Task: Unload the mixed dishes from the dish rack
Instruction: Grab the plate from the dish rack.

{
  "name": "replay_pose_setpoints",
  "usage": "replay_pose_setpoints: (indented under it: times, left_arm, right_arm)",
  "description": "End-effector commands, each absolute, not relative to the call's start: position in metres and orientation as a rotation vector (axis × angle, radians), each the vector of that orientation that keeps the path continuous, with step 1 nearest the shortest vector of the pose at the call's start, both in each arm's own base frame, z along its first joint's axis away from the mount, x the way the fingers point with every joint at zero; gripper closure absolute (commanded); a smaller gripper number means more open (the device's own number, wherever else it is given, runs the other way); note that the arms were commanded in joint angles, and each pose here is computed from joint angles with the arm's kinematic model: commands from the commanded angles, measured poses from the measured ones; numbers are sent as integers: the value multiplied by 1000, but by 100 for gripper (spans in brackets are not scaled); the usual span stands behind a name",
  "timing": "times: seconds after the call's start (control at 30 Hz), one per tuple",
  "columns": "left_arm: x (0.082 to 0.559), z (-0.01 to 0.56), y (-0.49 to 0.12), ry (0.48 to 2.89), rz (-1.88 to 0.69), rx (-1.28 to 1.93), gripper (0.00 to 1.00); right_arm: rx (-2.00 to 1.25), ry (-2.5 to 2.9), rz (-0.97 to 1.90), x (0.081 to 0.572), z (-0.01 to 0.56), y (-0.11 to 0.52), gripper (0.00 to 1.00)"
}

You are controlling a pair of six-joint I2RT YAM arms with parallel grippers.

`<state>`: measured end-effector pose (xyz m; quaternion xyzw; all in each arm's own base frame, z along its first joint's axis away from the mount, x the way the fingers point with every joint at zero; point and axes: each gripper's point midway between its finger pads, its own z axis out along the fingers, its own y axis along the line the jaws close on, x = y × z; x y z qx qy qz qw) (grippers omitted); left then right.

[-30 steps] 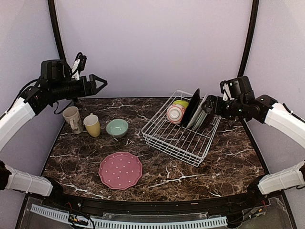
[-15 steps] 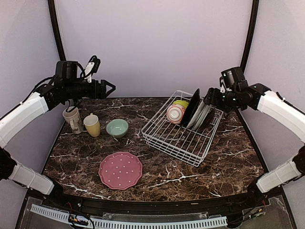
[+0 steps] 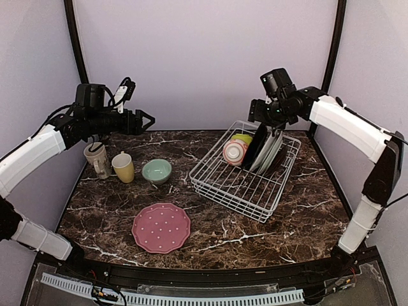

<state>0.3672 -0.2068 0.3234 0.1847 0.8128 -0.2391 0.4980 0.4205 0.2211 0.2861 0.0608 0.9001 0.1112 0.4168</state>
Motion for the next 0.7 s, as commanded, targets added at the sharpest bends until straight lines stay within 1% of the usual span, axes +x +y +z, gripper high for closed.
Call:
replay_pose_setpoints:
  times: [0.0,0.17,0.27,0.37,0.53,0.67]
  left_arm:
    - [361,325,-212,1955,-621,465,19]
    - [362,320,-216,1972,-643,468,19]
    - [361,321,-216,1971,-650,467,19]
    - [361,321,-218,1972,-669,466,19]
    - [361,318,-221,1982,-685,468,19]
    - [362,314,-220,1991,-679,465,19]
  right_arm:
    - [147,2269,133,431,281,222,24]
    - [173,2286,33,427,273,209,23]
    - [168,2228,46,420,288,200,23]
    - [156,2225,80,419,289,202,23]
    - [153,2253,112,429,282,216,24]
    - [199,2274,63,441,271,219,26]
